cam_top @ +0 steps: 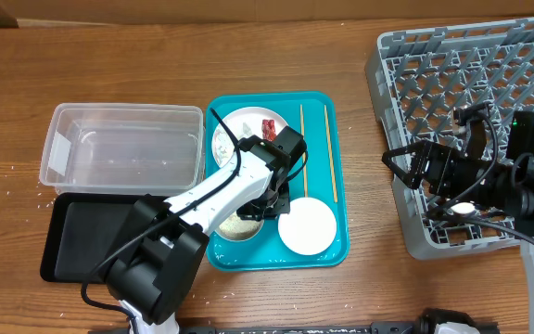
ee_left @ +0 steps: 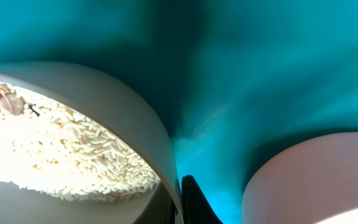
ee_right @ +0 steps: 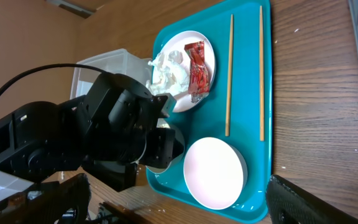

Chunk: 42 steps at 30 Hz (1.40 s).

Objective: Sort waste into correct bins and load items into the dishwasher
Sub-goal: 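Grasp the rice-filled white bowl with the left gripper and lift it, then tip the bowl with the left gripper to pour rice onto the black tray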

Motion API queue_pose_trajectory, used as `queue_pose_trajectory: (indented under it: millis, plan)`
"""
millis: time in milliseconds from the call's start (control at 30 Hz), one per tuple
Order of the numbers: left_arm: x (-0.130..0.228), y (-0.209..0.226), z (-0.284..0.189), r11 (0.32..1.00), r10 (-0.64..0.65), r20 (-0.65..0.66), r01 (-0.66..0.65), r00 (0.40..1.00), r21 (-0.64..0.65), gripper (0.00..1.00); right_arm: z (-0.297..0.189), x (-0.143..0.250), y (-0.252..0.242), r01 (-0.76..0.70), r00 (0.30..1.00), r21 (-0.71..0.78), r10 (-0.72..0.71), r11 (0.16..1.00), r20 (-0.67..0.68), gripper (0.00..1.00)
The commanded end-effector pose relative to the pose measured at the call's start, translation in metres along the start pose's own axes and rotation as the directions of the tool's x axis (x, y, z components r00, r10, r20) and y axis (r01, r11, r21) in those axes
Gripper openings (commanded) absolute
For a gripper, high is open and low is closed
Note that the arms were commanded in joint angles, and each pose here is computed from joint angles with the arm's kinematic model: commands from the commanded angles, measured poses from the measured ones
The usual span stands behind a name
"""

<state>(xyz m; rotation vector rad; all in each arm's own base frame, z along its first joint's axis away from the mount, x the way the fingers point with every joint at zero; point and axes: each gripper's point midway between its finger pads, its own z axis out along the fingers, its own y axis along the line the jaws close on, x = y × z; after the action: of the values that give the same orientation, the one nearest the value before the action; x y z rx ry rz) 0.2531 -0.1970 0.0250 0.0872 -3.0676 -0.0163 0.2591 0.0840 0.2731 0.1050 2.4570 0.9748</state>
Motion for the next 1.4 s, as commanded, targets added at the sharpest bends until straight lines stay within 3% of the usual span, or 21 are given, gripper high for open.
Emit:
queue_pose_trajectory:
  millis: [0,267,467,533,700,800,967,1067,1133,1300,1367]
  plan:
    - [0.003,-0.002,-0.010,1.000,-0.009,-0.003,0.009,1.000,0.023,0.04,-0.003,-0.003,0.005,0.030,0.999,-0.004,-0.030,1.000,0.014,0.92]
    - [0.006,0.016,-0.082,0.988,-0.013,0.107,-0.004,0.994,0.154,0.04,-0.003,-0.004,0.005,0.030,0.999,-0.004,-0.030,1.000,0.014,0.92]
    - [0.005,0.052,-0.136,0.919,-0.030,0.129,-0.023,0.991,0.393,0.04,-0.003,-0.004,0.005,0.030,0.999,-0.004,-0.030,1.000,0.014,0.92]
    - [0.006,0.067,-0.152,0.852,-0.021,0.112,-0.041,0.993,0.522,0.04,-0.003,-0.004,0.005,0.030,0.999,-0.004,-0.030,1.000,0.014,0.92]
    - [0.002,0.101,-0.159,0.755,-0.053,0.108,-0.031,0.993,0.655,0.04,-0.003,-0.004,0.005,0.026,1.000,-0.004,-0.026,1.000,0.014,0.92]
    - [-0.001,0.126,-0.157,0.689,-0.118,0.101,0.008,0.988,0.725,0.04,-0.003,-0.004,0.005,0.025,1.000,-0.004,-0.025,1.000,0.014,0.92]
    - [0.000,0.164,-0.147,0.518,-0.256,0.067,0.078,0.964,0.852,0.04,-0.003,-0.004,0.006,0.023,1.000,-0.004,-0.023,1.000,0.014,0.92]
    - [0.003,0.180,-0.136,0.421,-0.315,0.029,0.112,0.949,0.900,0.04,-0.003,-0.004,0.005,0.023,1.000,-0.004,-0.023,1.000,0.015,0.92]
    - [0.005,0.193,-0.134,0.316,-0.361,0.019,0.103,0.932,0.943,0.04,-0.003,-0.004,0.005,0.023,1.000,-0.004,-0.023,1.000,0.015,0.92]
    - [0.005,0.211,-0.145,0.206,-0.425,0.077,0.013,0.902,0.978,0.04,-0.003,-0.004,0.006,0.024,1.000,-0.004,-0.024,1.000,0.015,0.92]
    - [0.004,0.215,-0.141,0.185,-0.440,0.049,0.037,0.897,0.982,0.04,-0.003,-0.004,0.006,0.025,1.000,-0.005,-0.024,1.000,0.017,0.92]
